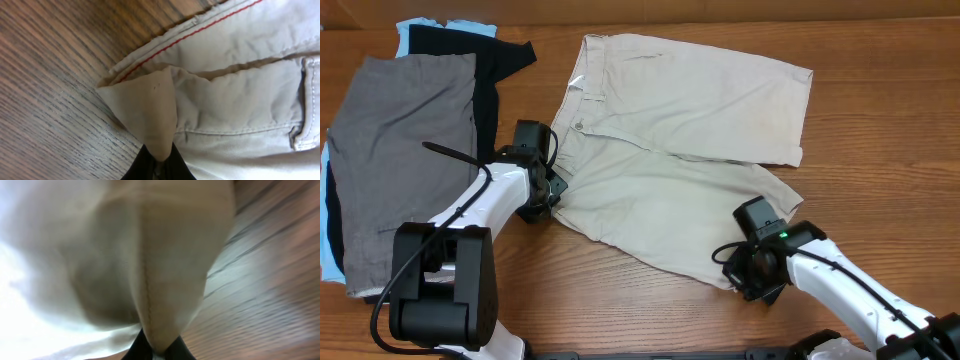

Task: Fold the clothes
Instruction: 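Grasp the left waist edge and right leg hem with both grippers, then lift the lower half and fold it up onto the top half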

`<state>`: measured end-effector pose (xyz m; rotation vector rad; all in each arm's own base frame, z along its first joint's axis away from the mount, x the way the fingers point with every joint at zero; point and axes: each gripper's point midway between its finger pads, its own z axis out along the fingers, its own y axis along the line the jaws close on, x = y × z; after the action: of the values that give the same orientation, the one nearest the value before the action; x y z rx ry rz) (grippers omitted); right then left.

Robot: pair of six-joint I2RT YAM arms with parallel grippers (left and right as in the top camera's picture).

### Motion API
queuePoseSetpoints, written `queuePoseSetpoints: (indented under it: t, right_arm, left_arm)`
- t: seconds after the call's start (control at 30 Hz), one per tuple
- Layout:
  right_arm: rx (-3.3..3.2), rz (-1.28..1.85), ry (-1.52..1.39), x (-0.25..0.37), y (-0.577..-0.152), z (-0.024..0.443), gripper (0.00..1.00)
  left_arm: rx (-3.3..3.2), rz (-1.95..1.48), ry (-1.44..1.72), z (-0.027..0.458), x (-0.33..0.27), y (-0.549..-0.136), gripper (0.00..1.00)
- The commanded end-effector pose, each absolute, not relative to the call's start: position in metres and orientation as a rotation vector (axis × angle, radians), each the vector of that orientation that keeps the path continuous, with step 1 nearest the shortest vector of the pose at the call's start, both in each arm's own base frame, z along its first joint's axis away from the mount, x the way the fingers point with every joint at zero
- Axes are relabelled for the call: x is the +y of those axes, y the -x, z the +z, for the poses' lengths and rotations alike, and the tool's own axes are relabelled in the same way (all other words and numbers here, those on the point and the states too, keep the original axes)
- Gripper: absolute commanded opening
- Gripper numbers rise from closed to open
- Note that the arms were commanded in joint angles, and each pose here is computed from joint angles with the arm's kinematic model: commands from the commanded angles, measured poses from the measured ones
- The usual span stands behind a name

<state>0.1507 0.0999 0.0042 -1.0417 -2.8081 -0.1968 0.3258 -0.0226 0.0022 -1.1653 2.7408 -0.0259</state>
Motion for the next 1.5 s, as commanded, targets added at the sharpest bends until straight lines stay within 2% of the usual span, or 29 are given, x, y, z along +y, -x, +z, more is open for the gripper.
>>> queuePoseSetpoints:
  t: [0.0,0.27,0.4,0.63,0.83,0.97,1.13,1.3,1.47]
  right_arm:
    - [-2.905,-0.179,1.079,0.080,-0.180,0.024,0.04]
    - [-3.166,-0.334,1.140,0.029,-0.244,0.116,0.04]
    - [-3.304,-0.386,1.126,0.006,-0.260,0.165,0.04]
    - [-3.465,-0.382,1.027,-0.007,-0.263,0.229,0.04]
    - [-3.496,-0.361,0.966,-0.006,-0.246,0.255,0.04]
    - [-3.481,-0.346,0.940,-0.005,-0.237,0.254,0.04]
    - [-3.474,-0.319,0.880,-0.006,-0.243,0.247,0.04]
    - [-3.471,-0.304,0.835,-0.009,-0.275,0.232,0.04]
    - [-3.515,-0.302,0.790,-0.014,-0.324,0.213,0.04]
  left_arm:
    - [2.818,0.019,1.092,0.007,-0.011,-0.314,0.04]
    - [2.799,0.002,1.012,0.087,0.008,-0.317,0.04]
    - [2.799,-0.074,0.713,0.139,-0.002,-0.327,0.04]
    - [2.691,-0.161,0.595,0.224,-0.009,-0.312,0.04]
    - [2.603,-0.225,0.565,0.268,-0.013,-0.285,0.04]
    - [2.610,-0.250,0.561,0.273,-0.017,-0.269,0.04]
    - [2.658,-0.235,0.575,0.258,-0.016,-0.270,0.04]
    - [2.698,-0.163,0.604,0.228,-0.009,-0.295,0.04]
    - [2.678,-0.042,0.746,0.202,0.008,-0.324,0.04]
